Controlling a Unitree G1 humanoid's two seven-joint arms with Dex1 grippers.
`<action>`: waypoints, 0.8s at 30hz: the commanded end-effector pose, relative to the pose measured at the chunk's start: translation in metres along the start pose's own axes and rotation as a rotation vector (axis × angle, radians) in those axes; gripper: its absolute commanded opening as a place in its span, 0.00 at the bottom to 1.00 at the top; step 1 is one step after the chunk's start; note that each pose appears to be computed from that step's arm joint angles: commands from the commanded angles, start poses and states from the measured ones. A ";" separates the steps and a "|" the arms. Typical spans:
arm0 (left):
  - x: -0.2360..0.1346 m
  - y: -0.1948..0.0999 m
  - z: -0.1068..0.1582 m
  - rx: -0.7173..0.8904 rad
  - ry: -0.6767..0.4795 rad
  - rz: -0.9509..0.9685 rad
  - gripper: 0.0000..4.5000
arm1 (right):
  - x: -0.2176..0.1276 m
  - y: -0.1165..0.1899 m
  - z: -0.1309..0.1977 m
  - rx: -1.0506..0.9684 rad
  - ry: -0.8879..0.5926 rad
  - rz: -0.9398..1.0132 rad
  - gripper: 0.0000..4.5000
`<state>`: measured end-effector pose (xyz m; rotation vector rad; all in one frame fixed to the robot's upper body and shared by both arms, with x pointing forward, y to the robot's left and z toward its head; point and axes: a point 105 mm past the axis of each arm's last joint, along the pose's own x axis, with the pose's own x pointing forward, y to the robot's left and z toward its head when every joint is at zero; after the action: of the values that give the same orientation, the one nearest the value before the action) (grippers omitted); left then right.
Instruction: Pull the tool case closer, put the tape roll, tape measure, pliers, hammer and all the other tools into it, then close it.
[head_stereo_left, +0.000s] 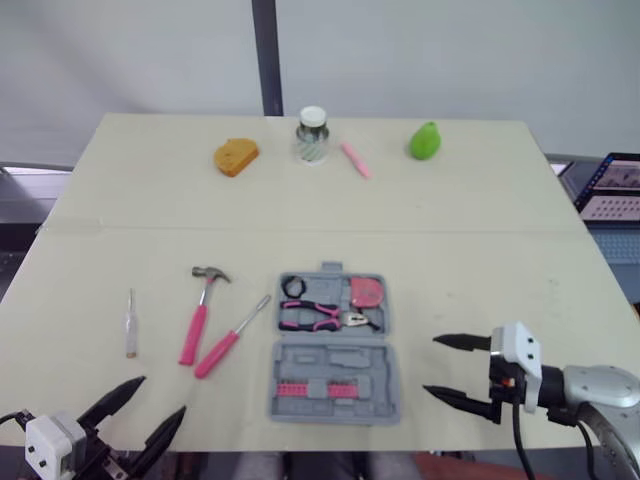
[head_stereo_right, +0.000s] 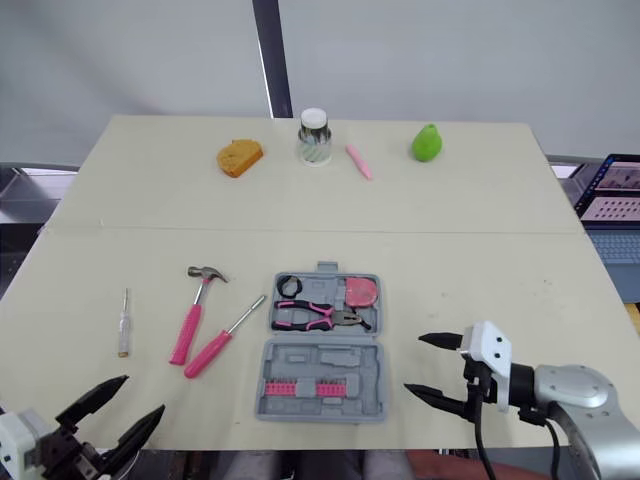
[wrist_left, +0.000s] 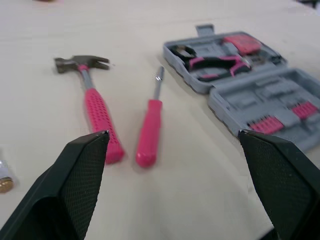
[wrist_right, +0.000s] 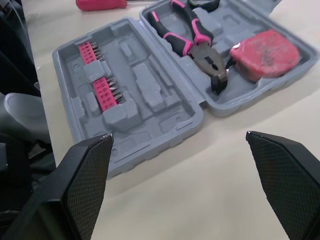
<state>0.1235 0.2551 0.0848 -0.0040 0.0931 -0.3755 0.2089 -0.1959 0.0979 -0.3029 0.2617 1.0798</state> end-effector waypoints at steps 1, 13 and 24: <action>-0.002 -0.004 0.003 -0.061 -0.020 0.119 0.98 | -0.004 0.002 0.022 -0.064 -0.066 -0.004 1.00; -0.002 -0.006 0.008 -0.133 -0.026 0.238 0.98 | 0.001 0.010 0.031 -0.044 -0.109 0.006 1.00; 0.013 0.037 0.024 -0.149 0.024 0.522 0.98 | 0.003 0.005 0.031 -0.042 -0.108 0.008 1.00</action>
<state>0.1488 0.2788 0.0990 -0.1446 0.1379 0.0973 0.2081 -0.1813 0.1224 -0.2908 0.1578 1.1018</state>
